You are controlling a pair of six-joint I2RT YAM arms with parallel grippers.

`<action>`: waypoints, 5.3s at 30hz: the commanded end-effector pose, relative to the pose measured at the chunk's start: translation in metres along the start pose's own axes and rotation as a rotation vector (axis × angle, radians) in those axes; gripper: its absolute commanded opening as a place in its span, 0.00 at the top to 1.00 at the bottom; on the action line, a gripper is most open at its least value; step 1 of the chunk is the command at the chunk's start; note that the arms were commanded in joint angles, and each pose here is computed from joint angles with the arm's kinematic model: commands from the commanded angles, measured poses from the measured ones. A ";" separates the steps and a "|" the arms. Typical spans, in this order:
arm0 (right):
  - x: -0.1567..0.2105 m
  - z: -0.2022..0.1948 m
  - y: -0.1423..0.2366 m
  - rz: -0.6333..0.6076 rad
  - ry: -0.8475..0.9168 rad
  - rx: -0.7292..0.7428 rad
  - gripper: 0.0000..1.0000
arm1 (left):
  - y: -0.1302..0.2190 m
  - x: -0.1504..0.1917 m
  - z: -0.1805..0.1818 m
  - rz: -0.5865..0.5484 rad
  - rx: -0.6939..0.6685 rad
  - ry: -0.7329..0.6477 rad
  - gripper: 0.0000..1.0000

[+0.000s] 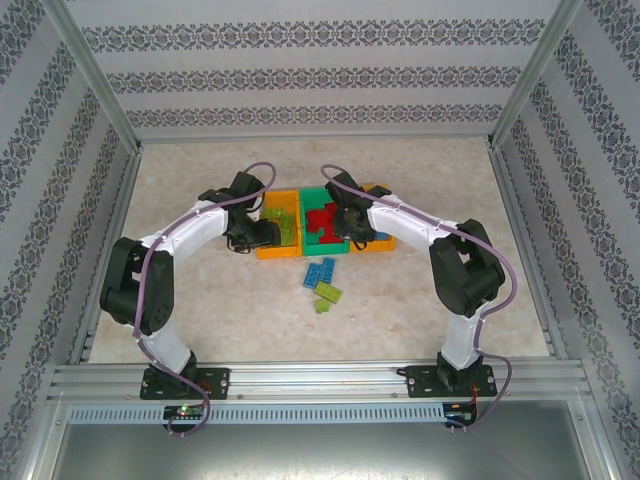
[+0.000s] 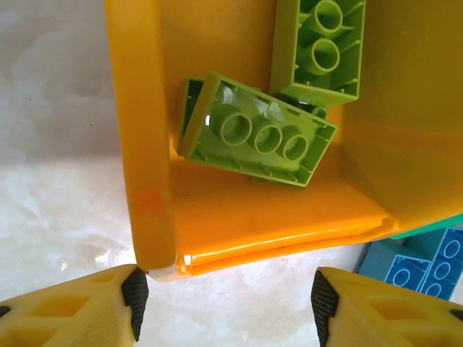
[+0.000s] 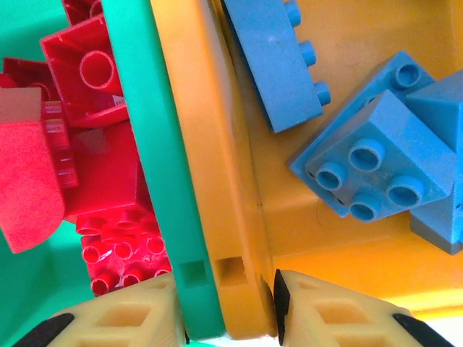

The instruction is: Sort the legos into containers by color

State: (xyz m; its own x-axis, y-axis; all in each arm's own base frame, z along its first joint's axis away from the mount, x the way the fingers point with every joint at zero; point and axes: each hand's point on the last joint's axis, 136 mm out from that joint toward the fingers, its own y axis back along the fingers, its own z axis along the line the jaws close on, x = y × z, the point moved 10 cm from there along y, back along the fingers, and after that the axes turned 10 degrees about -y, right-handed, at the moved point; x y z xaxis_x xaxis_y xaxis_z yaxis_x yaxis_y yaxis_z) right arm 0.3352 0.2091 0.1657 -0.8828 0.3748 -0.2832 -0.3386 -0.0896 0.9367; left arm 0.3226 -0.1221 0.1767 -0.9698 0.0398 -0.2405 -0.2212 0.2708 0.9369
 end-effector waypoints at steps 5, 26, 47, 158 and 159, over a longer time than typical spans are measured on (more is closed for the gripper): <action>0.011 -0.005 0.023 -0.035 -0.018 -0.012 0.48 | 0.012 0.000 0.005 -0.037 -0.023 0.001 0.36; 0.148 0.004 0.050 0.101 0.277 -0.065 0.38 | 0.023 0.017 0.013 -0.068 -0.078 -0.015 0.16; 0.184 0.009 0.014 0.188 0.342 0.038 0.45 | 0.023 0.039 0.030 -0.052 -0.099 0.041 0.06; 0.171 0.000 0.010 0.310 0.833 -0.034 0.61 | 0.018 0.055 0.051 -0.035 -0.070 0.119 0.04; 0.170 0.003 0.014 0.300 0.832 -0.049 0.63 | 0.019 0.055 0.051 -0.036 -0.068 0.119 0.04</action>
State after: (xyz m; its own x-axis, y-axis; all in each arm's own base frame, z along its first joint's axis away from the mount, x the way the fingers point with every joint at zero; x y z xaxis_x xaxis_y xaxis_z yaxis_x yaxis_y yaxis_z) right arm 0.1890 0.2739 0.1165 -0.8863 -0.4520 -0.1012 -0.0628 -0.0992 0.9931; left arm 0.2686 -0.0688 0.1727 -0.9666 -0.0622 -0.2487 -0.2562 0.2019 0.9453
